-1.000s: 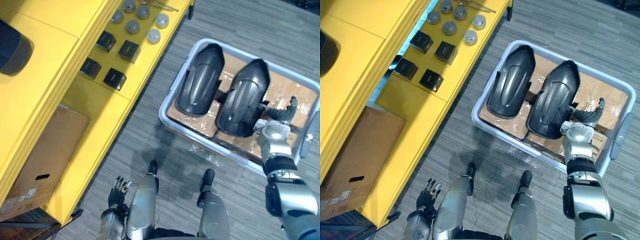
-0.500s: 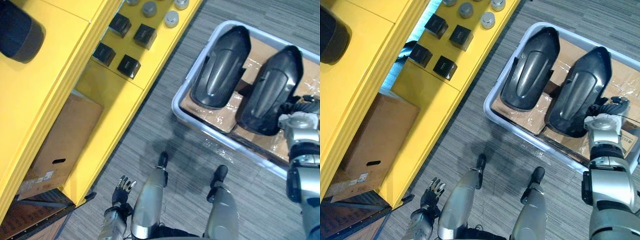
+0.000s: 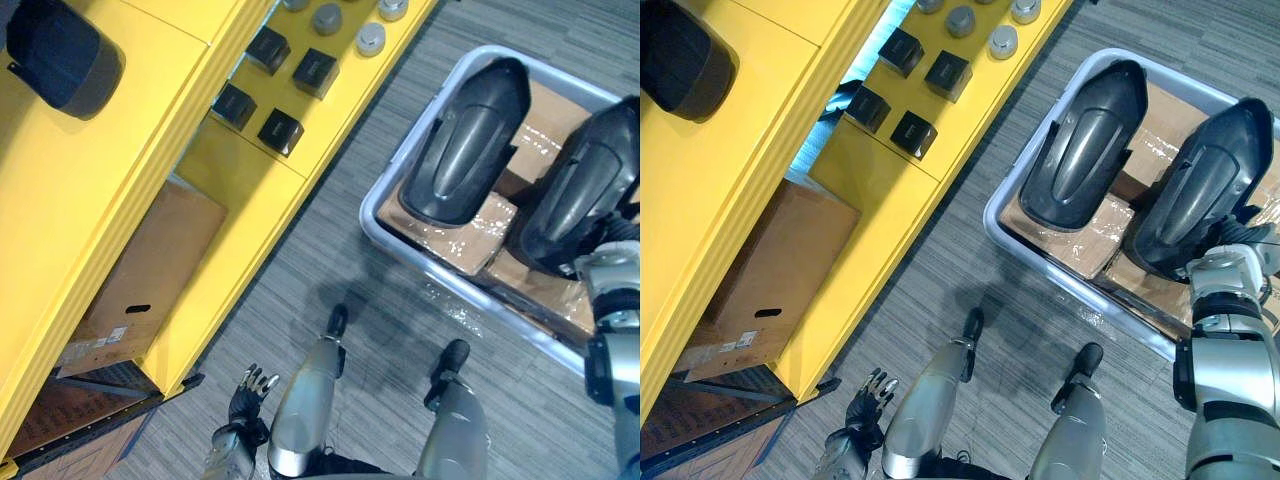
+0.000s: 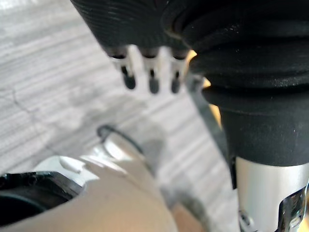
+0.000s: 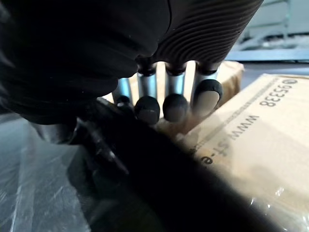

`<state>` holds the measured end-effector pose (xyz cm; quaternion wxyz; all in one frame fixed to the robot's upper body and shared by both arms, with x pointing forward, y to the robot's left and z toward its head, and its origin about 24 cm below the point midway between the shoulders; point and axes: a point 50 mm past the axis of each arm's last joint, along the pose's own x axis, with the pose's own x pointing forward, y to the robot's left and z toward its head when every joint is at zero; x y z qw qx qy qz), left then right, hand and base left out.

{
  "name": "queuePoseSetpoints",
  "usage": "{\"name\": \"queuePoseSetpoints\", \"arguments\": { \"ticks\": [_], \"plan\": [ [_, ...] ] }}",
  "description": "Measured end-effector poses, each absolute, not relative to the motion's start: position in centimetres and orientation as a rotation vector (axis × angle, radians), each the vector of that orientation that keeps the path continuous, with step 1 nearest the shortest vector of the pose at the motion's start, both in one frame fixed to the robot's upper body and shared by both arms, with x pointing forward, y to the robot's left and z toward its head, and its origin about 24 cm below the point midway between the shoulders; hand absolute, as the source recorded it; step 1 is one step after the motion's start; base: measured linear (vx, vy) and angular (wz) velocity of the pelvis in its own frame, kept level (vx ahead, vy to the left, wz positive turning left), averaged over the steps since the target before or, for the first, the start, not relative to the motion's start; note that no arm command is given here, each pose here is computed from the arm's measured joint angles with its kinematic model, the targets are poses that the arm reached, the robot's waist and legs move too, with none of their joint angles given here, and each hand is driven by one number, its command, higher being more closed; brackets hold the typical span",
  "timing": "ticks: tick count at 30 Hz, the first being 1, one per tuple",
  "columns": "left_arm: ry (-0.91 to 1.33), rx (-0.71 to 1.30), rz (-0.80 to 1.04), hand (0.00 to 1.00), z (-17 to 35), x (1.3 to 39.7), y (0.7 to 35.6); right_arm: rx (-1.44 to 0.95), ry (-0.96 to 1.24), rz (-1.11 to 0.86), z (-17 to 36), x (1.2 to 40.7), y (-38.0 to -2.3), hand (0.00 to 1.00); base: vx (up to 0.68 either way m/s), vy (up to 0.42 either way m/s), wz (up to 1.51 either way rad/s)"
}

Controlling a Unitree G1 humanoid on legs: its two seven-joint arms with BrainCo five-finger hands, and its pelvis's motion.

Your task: Walk over and take plastic housings, then place them on the shelf

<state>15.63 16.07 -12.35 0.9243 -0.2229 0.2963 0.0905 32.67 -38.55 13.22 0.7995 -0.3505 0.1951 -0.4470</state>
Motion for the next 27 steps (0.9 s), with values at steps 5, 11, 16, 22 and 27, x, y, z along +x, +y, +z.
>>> {"name": "queuePoseSetpoints", "arguments": {
  "ticks": [5,11,16,22,27],
  "plan": [
    [0.591,-0.429,0.260,0.00,-11.9,15.3,16.7,-0.801,0.304,-0.921,13.1,33.2,-37.4,1.00,0.04,-0.008,-0.05],
    [0.465,-0.213,0.479,0.00,-9.3,16.8,20.1,-0.875,0.074,-0.757,12.0,33.9,-32.4,1.00,0.09,-0.060,-0.15],
    [0.260,0.062,0.625,0.00,-4.3,18.9,24.6,-0.845,0.044,-0.636,8.0,31.8,-28.7,1.00,0.14,-0.049,-0.27],
    [0.007,0.120,0.484,0.00,1.3,22.1,24.3,-0.861,0.118,-0.585,4.5,29.5,-27.5,1.00,0.05,0.004,-0.10],
    [-0.079,-0.008,0.224,0.00,3.6,24.9,20.5,-0.905,-0.067,-0.569,6.7,29.9,-25.7,1.00,-0.04,-0.011,-0.09]
  ]
}}
